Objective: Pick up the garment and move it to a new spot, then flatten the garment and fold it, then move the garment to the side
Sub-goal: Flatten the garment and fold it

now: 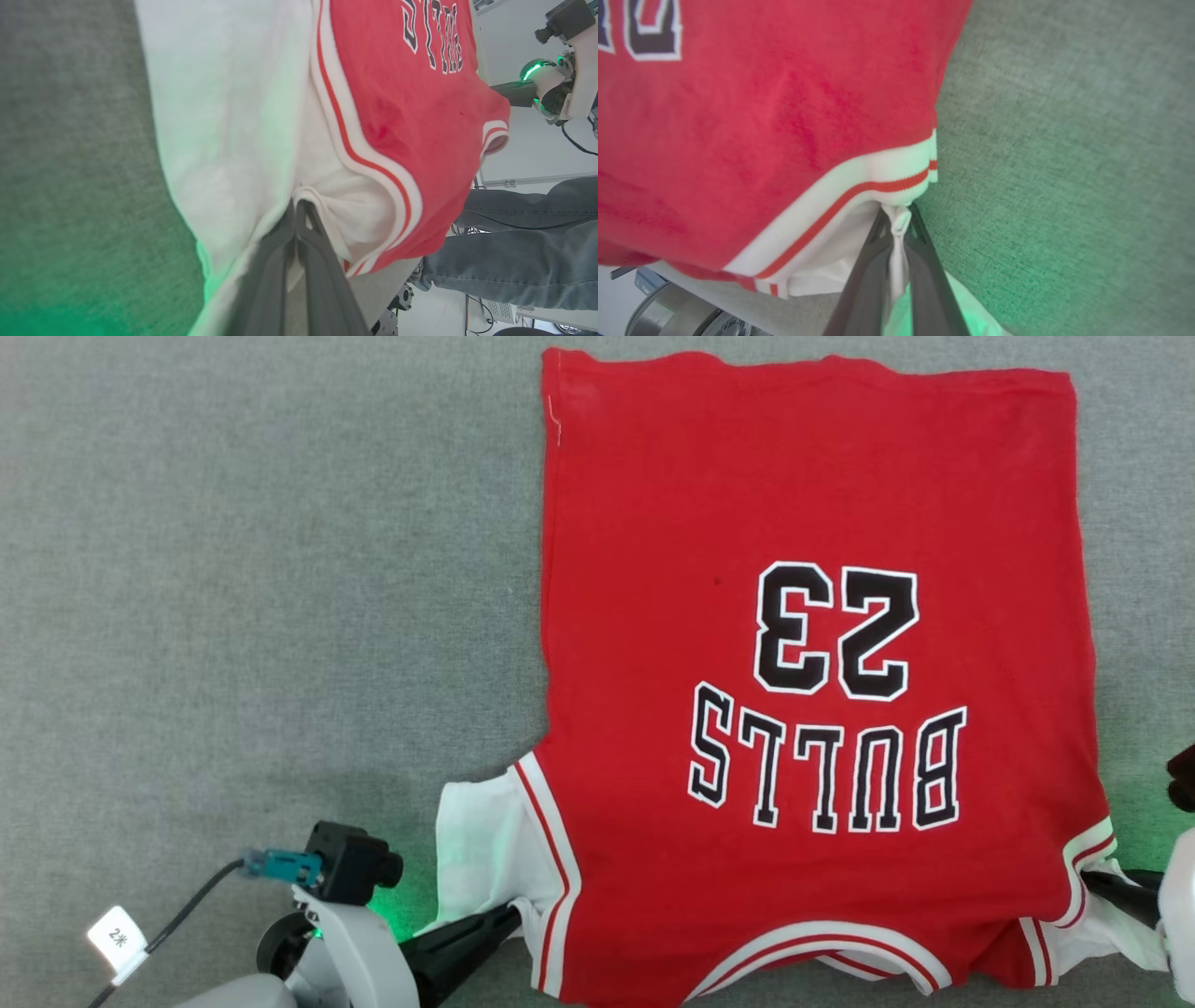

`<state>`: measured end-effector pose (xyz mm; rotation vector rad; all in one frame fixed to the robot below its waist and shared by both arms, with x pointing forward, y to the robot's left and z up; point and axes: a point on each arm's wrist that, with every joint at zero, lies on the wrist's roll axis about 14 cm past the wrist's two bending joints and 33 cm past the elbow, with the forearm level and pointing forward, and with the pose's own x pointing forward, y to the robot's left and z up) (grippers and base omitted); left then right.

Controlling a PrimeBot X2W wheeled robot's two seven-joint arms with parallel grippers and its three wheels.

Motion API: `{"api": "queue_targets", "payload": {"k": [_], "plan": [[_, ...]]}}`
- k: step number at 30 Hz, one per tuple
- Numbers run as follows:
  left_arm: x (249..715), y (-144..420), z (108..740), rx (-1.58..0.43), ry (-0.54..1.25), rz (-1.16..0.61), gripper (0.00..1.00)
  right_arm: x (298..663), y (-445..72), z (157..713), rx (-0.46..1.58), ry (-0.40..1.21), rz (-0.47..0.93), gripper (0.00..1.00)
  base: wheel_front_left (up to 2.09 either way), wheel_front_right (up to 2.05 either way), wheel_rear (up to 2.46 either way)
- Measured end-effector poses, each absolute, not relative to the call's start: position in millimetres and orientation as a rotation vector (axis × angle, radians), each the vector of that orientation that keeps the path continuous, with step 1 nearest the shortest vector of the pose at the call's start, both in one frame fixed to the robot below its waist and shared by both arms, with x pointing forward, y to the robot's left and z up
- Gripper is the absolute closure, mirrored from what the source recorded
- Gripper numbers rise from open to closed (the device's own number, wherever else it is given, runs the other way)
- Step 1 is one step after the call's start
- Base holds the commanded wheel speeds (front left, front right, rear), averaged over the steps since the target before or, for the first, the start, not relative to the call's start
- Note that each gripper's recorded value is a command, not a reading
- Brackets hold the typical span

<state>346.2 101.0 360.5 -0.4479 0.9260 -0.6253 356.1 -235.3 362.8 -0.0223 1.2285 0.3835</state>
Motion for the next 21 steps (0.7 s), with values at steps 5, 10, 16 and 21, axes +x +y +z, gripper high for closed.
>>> {"api": "queue_targets", "payload": {"k": [5, 10, 16, 21], "plan": [[348.1, 99.2, 354.9, -0.451, 0.928, -0.629, 1.0, 362.0, -234.3, 358.4, -0.02, 1.185, 0.378, 0.65, 0.0, 0.0, 0.0], [349.0, 96.7, 354.2, -0.454, 0.923, -0.636, 1.0, 377.1, -229.1, 371.7, 0.039, 1.068, 0.369, 0.0, 0.0, 0.0, 0.0], [347.8, 94.3, 356.8, -0.448, 0.913, -0.644, 1.0, 402.2, -243.6, 419.5, 0.034, 0.91, 0.347, 0.0, 0.0, 0.0, 0.0], [348.4, 94.3, 361.2, -0.43, 0.898, -0.65, 1.0, 435.3, -264.0, 471.4, -0.026, 0.799, 0.319, 0.0, 0.0, 0.0, 0.0]]}}
